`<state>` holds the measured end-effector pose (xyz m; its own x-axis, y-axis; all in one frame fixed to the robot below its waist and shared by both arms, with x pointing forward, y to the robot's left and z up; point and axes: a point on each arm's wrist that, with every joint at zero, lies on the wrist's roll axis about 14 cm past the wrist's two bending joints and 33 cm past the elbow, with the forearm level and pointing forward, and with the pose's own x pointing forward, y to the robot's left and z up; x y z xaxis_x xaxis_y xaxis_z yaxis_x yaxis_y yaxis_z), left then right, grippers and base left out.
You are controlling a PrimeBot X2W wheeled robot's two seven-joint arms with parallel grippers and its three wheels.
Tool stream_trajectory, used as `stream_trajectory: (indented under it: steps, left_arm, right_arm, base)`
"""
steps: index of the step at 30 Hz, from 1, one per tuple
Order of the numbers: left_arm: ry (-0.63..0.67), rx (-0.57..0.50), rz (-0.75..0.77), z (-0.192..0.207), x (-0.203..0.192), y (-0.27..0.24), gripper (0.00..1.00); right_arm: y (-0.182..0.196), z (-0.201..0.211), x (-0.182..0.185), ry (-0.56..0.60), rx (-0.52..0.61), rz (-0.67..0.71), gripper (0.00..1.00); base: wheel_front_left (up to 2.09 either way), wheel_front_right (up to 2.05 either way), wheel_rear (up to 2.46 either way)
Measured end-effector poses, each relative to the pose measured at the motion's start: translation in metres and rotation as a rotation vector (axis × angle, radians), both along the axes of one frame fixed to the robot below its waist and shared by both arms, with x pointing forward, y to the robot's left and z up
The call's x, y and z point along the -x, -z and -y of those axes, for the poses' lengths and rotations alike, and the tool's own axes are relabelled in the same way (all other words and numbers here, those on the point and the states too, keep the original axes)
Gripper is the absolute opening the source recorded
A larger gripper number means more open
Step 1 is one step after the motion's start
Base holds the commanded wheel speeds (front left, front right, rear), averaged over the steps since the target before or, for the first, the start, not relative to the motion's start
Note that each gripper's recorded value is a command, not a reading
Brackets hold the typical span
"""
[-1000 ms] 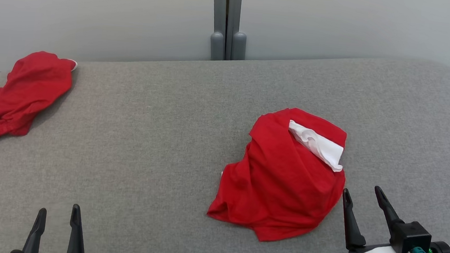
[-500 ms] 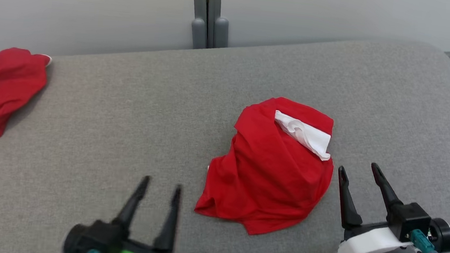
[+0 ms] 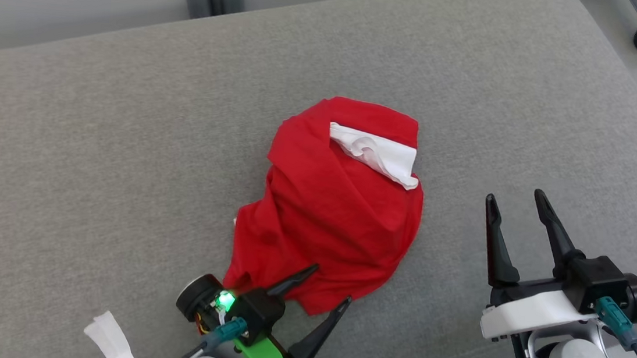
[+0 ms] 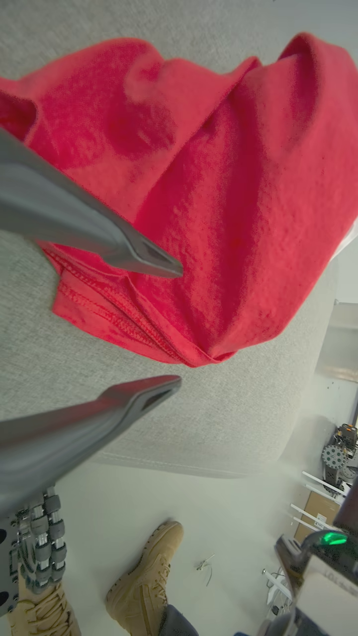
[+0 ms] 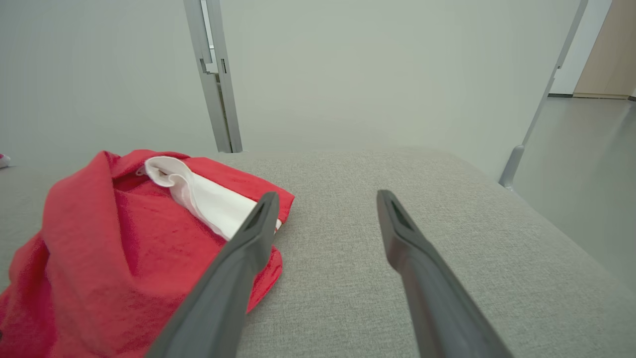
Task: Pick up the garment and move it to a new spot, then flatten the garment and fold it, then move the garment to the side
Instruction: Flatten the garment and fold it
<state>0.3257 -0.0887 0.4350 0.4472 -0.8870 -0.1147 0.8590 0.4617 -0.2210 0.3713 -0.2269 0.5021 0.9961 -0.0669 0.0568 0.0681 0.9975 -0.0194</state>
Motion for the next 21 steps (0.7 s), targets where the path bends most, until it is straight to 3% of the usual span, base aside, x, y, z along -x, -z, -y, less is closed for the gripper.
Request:
stream_trajectory:
  steps: [12,13,14,18,21]
  left_arm:
    - [0.148,-0.225,-0.126,0.026,-0.002,0.075,0.97]
    - [0.153,-0.238,-0.116,0.027,-0.002,0.077,0.82]
    - [0.151,-0.241,-0.112,0.027,-0.004,0.078,0.00]
    - [0.117,-0.214,-0.137,0.028,-0.009,0.073,0.00]
    - [0.097,-0.120,-0.155,0.038,-0.009,0.051,0.00]
  right_arm:
    - [0.019,0.041,0.020,0.137,0.010,-0.075,1.00]
    - [0.020,0.043,0.021,0.141,0.008,-0.077,1.00]
    - [0.020,0.043,0.021,0.144,0.005,-0.078,1.00]
    - [0.020,0.042,0.020,0.140,0.001,-0.076,1.00]
    - [0.020,0.038,0.019,0.126,-0.006,-0.074,1.00]
  base:
    - [0.00,0.00,0.00]
    - [0.00,0.00,0.00]
    - [0.00,0.00,0.00]
    - [0.00,0.00,0.00]
    - [0.00,0.00,0.00]
